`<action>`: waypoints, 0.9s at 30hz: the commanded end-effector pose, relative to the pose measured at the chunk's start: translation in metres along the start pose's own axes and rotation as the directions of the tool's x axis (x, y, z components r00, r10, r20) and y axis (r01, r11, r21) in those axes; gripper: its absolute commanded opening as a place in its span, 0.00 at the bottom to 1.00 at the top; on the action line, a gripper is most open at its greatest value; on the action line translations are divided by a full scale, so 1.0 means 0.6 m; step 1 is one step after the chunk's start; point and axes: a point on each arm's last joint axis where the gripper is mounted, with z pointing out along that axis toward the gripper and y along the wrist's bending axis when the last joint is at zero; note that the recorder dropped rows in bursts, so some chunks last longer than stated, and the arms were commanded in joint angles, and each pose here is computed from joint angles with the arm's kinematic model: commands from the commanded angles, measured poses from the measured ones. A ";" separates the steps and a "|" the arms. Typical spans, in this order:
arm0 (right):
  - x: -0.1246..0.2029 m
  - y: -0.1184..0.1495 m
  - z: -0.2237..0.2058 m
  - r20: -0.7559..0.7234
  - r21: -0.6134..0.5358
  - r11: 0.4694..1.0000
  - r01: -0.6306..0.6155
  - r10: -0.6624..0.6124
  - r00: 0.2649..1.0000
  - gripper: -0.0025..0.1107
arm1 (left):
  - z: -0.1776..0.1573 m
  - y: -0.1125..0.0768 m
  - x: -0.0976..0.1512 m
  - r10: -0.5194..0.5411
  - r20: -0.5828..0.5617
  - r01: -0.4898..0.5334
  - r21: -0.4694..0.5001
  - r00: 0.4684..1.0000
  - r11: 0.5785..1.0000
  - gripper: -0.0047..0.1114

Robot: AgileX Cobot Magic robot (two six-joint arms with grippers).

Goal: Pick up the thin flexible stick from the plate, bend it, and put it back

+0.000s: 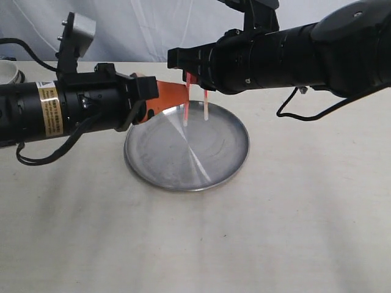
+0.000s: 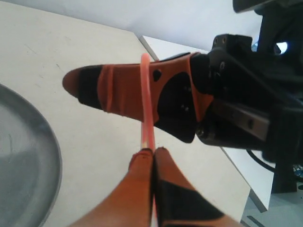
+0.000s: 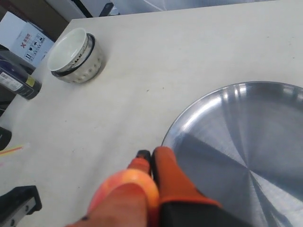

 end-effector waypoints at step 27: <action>0.006 0.039 -0.001 0.014 -0.041 0.999 0.015 -0.014 1.000 0.01 | 0.004 0.002 0.011 0.010 -0.031 -0.011 -0.028 0.999 1.000 0.04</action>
